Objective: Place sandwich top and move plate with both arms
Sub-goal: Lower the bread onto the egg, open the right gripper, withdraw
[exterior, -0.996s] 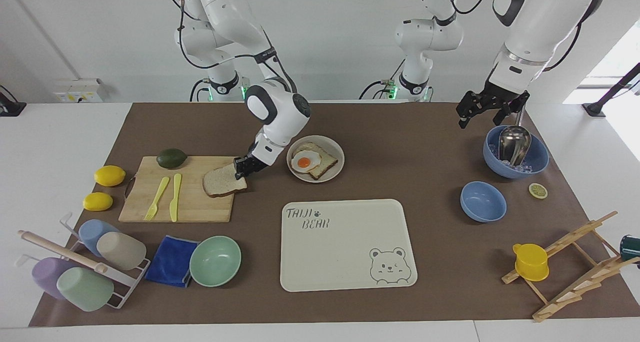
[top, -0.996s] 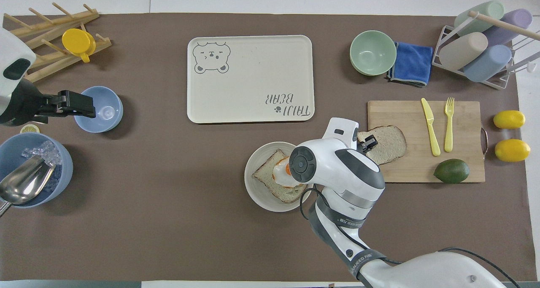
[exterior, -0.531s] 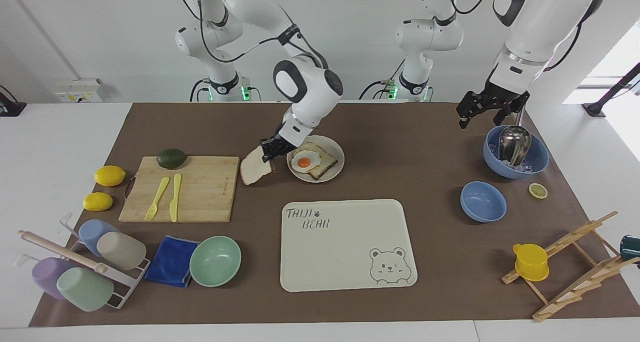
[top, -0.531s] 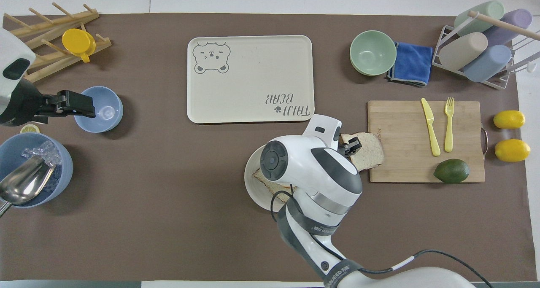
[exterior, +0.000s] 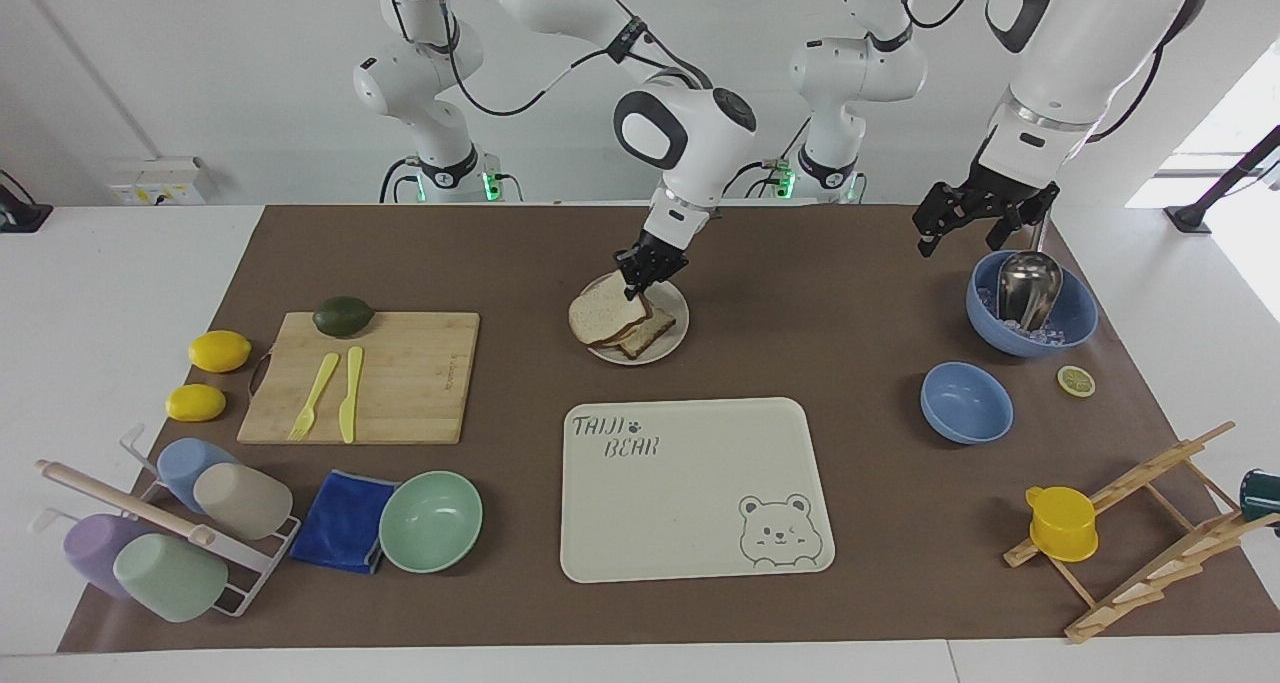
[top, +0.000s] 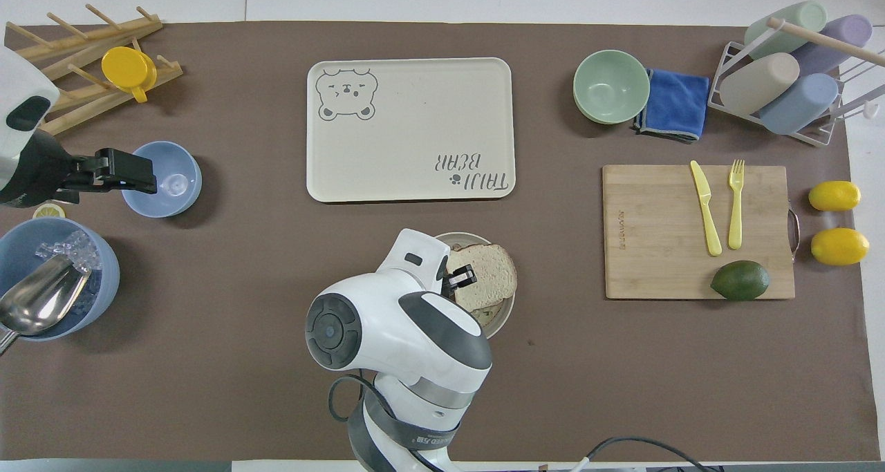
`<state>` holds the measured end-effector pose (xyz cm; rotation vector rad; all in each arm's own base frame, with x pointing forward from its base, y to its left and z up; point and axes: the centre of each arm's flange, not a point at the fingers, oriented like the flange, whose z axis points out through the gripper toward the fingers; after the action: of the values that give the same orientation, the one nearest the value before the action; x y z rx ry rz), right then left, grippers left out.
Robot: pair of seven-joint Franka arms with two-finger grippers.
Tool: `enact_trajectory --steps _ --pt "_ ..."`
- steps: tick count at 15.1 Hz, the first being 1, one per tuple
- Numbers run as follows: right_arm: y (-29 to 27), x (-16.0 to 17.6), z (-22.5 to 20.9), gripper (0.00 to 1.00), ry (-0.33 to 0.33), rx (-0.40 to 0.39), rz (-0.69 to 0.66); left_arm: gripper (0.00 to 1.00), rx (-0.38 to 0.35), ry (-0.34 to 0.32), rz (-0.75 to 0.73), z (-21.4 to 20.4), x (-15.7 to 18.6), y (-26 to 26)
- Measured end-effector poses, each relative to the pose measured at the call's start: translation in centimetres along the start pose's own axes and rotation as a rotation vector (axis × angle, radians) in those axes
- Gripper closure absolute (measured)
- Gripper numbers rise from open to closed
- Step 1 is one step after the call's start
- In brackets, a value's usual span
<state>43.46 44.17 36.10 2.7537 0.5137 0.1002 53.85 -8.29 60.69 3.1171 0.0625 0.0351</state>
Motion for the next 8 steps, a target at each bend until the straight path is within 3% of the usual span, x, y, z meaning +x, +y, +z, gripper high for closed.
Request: enact_trajectory --steps 5,8 --pt "-0.6 0.0 1.5 0.91 0.016 0.069 0.038 0.0 0.003 -0.013 -0.001 0.8 -0.1 0.0" --pt "-0.5 0.0 1.6 0.81 0.0 0.088 0.058 0.0 0.003 -0.017 -0.002 1.8 -0.5 -0.2"
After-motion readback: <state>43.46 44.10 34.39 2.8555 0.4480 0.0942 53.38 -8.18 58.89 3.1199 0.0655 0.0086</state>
